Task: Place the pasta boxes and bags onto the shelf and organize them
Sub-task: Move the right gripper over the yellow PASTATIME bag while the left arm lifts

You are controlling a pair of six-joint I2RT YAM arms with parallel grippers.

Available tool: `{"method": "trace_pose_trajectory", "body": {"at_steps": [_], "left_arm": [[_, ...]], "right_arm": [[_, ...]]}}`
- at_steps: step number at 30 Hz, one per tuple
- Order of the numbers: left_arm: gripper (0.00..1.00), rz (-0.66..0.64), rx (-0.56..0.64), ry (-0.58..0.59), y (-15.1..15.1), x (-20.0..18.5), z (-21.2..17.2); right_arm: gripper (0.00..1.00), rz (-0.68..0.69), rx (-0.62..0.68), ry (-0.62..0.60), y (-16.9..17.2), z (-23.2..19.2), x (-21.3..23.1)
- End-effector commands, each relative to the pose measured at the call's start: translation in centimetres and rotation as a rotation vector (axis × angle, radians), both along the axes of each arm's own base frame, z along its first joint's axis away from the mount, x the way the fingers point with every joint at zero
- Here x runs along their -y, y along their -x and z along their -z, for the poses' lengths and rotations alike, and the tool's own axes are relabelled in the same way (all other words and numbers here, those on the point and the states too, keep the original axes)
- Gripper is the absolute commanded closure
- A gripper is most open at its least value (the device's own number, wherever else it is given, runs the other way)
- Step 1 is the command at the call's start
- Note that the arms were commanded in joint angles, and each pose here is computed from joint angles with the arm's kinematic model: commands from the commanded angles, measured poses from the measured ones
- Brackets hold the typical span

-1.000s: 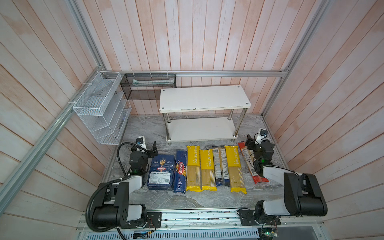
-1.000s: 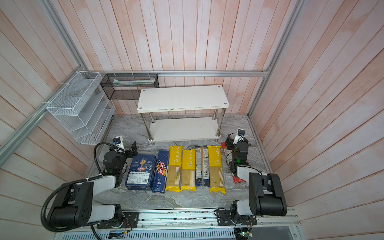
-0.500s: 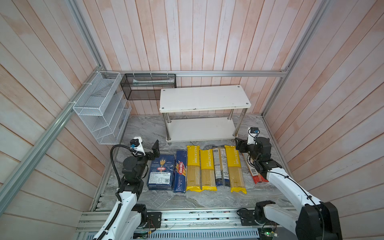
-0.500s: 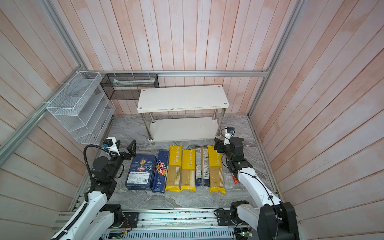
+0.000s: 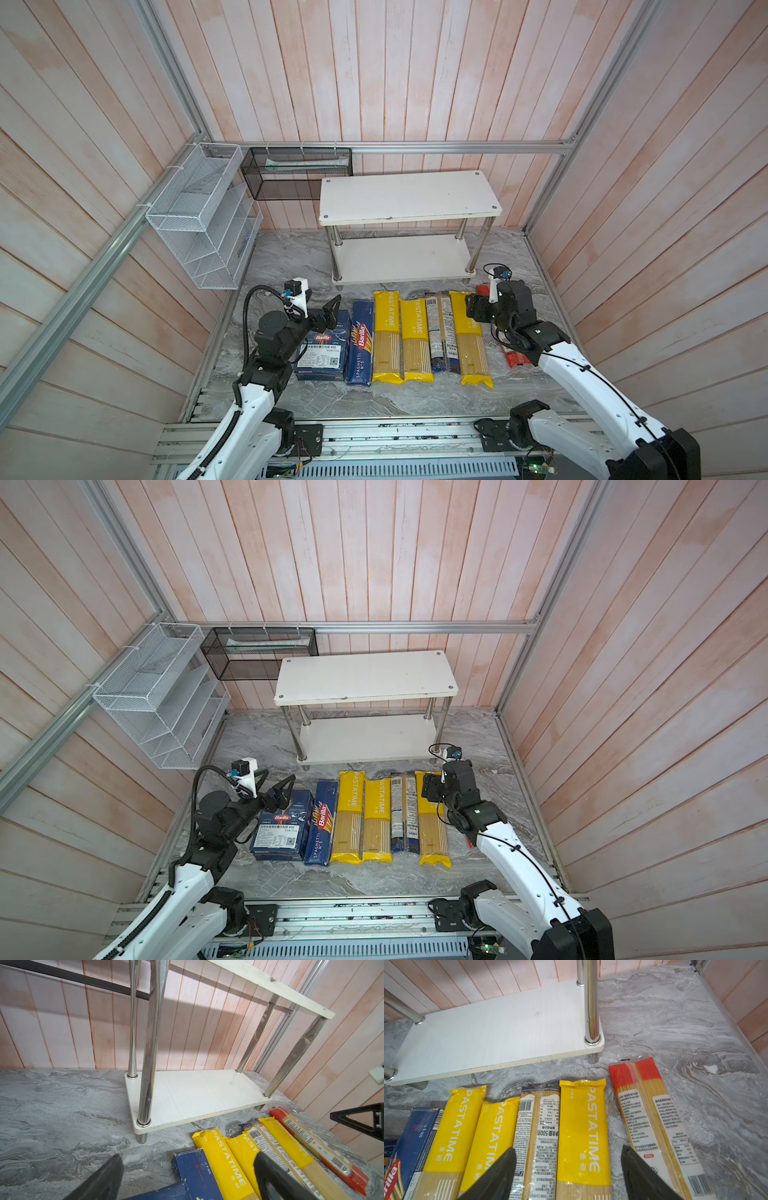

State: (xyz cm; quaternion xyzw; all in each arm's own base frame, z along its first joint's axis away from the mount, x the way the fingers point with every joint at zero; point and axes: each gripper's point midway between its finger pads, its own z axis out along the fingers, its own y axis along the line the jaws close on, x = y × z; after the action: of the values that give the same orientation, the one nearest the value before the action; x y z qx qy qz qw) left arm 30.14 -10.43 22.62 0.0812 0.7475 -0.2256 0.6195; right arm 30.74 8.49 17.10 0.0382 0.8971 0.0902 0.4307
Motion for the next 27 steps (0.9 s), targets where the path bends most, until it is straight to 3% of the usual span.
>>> {"method": "trace_pose_trajectory", "body": {"at_steps": [1,10,22,27], "left_arm": [[0.00,0.049,-0.025,-0.024,0.3,0.8,1.6],[0.00,0.017,0.016,-0.069,-0.3,0.2,4.0],[0.00,0.030,-0.020,-0.089,-0.6,0.5,4.5],[0.00,0.016,-0.015,-0.086,-0.3,0.2,4.4]], "right_arm": [[0.20,0.054,-0.067,0.003,1.2,2.1,0.9],[0.18,0.041,-0.200,-0.014,2.4,6.1,1.0],[0.18,0.010,-0.295,-0.052,2.9,8.6,-0.1],[0.18,0.019,-0.364,0.017,3.0,10.0,0.6]]}}
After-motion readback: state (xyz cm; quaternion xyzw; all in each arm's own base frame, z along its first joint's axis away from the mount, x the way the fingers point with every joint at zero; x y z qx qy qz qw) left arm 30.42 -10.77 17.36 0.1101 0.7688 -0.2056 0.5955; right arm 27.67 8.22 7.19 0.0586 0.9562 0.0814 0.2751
